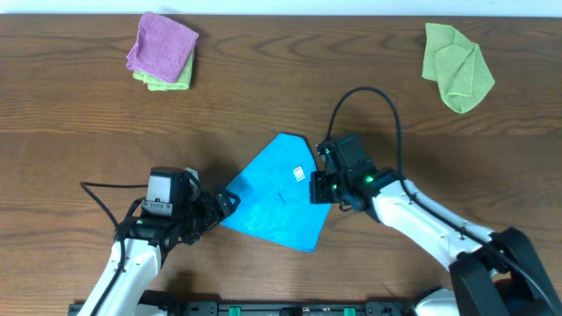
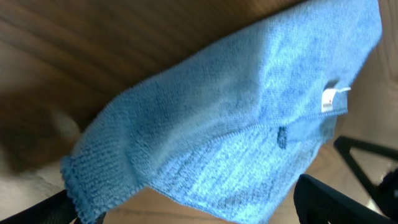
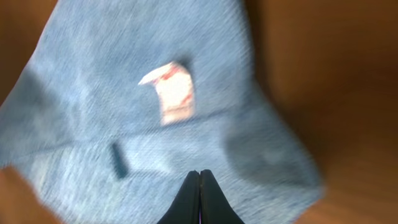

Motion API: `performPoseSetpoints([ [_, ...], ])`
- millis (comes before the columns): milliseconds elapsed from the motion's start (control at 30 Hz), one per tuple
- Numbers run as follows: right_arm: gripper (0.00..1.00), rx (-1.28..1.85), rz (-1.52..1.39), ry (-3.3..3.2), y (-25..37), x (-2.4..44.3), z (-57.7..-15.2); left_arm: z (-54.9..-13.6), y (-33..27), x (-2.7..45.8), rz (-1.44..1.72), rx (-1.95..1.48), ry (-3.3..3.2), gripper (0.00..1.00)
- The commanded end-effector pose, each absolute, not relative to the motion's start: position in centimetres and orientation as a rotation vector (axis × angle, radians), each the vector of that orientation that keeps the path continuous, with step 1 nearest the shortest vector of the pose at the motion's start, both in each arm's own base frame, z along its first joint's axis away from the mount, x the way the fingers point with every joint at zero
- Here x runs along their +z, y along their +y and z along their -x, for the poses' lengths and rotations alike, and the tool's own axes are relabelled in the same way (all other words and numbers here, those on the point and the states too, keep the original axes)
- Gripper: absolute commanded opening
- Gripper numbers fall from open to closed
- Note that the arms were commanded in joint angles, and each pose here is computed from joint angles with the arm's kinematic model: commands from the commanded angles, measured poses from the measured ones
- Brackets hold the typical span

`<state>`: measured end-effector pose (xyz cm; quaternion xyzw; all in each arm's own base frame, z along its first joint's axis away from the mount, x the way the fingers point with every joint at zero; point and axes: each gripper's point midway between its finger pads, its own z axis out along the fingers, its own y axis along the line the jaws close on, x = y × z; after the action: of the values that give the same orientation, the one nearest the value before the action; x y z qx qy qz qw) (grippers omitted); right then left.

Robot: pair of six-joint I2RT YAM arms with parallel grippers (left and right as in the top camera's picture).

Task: Fold the cloth
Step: 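Stretch the cloth up and right with the right gripper, left holding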

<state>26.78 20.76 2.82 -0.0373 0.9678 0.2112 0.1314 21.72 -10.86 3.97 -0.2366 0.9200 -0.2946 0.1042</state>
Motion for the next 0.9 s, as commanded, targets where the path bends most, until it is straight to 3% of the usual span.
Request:
performPoseSetpoints([
  [0, 0.01, 0.665, 0.076, 2.825, 22.6, 3.4, -25.6, -22.8, -10.0, 4.4, 0.662, -0.782, 2.681, 0.95],
  [467, 0.02, 0.379, 0.043, 2.895, 19.1, -1.7, -21.7, -23.1, -8.9, 4.0, 0.692, -0.691, 2.668, 0.95],
  [867, 0.02, 0.143, 0.050, 2.810, 15.3, -2.0, -24.0, -22.4, -8.6, 3.5, 0.779, -0.672, 2.688, 0.95],
])
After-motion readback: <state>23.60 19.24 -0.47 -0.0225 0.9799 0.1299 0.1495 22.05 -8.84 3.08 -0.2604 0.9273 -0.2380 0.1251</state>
